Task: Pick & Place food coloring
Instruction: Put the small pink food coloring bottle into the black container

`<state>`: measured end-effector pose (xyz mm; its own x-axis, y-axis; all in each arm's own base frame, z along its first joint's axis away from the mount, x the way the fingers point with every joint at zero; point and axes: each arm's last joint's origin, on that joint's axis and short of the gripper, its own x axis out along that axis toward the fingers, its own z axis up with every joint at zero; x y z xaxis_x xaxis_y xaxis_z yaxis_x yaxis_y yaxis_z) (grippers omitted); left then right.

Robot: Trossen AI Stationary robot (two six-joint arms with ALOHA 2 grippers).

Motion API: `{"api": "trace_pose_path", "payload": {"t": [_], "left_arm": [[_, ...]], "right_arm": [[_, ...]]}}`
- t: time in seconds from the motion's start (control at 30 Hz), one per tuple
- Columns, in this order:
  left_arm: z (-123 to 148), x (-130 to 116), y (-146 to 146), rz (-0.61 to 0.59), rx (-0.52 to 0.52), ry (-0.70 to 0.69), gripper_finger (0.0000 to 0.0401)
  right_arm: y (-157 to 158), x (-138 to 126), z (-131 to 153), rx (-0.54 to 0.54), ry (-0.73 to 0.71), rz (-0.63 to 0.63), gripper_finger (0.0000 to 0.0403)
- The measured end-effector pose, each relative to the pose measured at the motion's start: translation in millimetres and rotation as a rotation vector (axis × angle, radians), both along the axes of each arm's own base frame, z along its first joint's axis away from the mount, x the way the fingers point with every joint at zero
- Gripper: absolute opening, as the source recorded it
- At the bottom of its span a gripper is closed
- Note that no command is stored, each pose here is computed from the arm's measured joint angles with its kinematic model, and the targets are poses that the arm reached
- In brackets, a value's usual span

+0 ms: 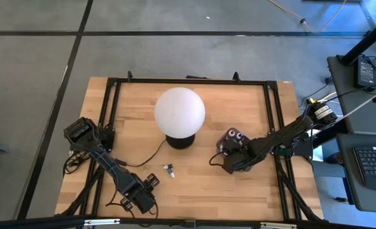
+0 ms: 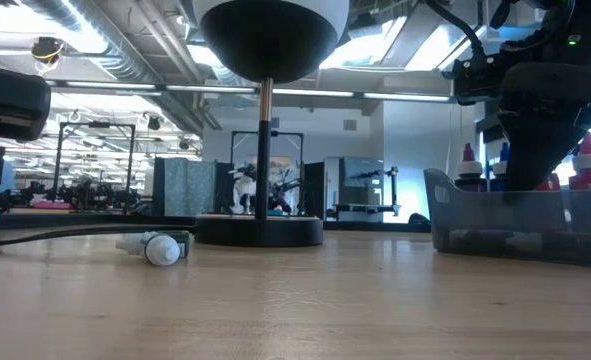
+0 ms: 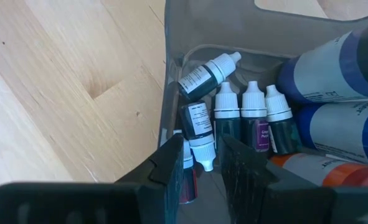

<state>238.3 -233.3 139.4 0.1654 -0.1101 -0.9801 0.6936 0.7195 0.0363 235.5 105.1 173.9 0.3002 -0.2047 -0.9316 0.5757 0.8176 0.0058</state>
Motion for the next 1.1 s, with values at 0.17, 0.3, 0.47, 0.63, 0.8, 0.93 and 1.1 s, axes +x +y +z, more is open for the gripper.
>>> {"api": "trace_pose_path", "payload": {"t": [0.17, 0.3, 0.47, 0.63, 0.8, 0.93, 1.1], "left_arm": [[0.0, 0.1, 0.0, 0.0, -0.001, 0.0, 0.0129], [-0.1, 0.3, 0.0, 0.004, -0.003, -0.001, 0.0102], [0.0, 1.2, -0.6, 0.086, -0.024, -0.002, 0.0083], [2.6, 5.8, -0.7, 0.233, -0.048, 0.001, 0.0084], [9.8, 25.4, 6.1, 0.446, -0.116, -0.06, 0.0082], [11.5, 41.3, 18.1, 0.561, -0.1, -0.18, 0.0074], [19.5, 66.1, 26.4, 0.582, -0.157, -0.376, 0.0077]], "right_arm": [[0.0, 0.0, 0.0, 0.0, 0.0, 0.0, 0.0106], [0.0, 0.0, 0.0, 0.0, 0.0, 0.0, 0.0106], [0.0, 0.0, 0.0, 0.0, 0.0, 0.0, 0.0106], [0.0, 0.1, 0.0, 0.001, -0.001, 0.0, 0.0106], [2.7, 4.1, 0.9, 0.037, -0.033, 0.022, 0.0106], [6.0, 10.7, 3.0, 0.03, -0.084, 0.136, 0.0106], [12.1, 25.7, 10.7, -0.06, -0.229, 0.364, 0.0106]]}}
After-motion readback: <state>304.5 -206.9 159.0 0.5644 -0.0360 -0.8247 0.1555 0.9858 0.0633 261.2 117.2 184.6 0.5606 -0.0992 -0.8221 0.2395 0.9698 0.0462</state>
